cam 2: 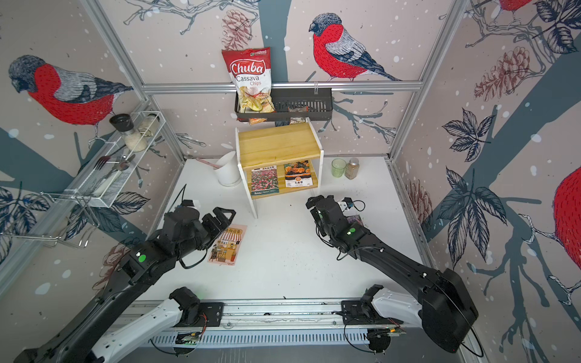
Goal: Take the seed bag off the shelf
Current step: Pick up the seed packet from the shelf.
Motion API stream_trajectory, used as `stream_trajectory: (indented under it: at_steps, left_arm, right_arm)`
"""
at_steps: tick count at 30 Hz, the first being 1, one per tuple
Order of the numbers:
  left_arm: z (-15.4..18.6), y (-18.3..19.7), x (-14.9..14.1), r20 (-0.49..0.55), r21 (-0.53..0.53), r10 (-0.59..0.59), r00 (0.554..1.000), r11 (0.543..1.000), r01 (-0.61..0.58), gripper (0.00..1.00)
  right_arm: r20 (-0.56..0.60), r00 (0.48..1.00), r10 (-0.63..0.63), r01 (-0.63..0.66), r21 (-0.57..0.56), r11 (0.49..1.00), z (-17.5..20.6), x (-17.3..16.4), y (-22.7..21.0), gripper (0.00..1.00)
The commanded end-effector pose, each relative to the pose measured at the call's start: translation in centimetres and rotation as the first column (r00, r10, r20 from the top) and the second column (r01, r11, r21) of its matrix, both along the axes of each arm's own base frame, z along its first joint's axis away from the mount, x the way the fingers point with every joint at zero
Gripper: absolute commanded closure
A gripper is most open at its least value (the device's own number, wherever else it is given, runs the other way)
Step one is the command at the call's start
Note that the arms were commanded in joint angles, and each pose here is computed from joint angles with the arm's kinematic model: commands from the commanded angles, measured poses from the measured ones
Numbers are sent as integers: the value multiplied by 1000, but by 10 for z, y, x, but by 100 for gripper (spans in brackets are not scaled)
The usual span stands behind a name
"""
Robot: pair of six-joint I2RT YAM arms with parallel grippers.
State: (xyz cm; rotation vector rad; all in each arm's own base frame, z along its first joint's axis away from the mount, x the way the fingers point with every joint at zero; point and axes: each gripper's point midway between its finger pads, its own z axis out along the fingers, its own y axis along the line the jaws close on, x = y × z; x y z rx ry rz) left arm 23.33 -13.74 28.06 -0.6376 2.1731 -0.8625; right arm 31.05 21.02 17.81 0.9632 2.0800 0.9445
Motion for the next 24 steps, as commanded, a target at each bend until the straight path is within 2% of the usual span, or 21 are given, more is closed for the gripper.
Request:
stream_trajectory:
  at_steps: [1,5,10,19,24]
  left_arm:
    - [60,-6,25,198,122,-64,978,992,40,5]
    - [105,-21,53,270,209,-109,957,977,52,5]
    - [128,-35,87,300,287,-129,945,957,39,5]
    - [115,-39,134,234,388,-102,967,922,4,5]
    - [101,-37,145,175,435,-108,979,900,22,12]
  right_arm:
    - [106,994,22,-27,50,998,30,22,16,0]
    - [91,995,27,-30,32,999,20,37,23,0]
    - [96,995,22,-26,36,999,16,46,30,0]
    - [107,994,16,-21,46,999,17,62,44,0]
    - [113,994,-1,-5,53,999,20,69,46,0]
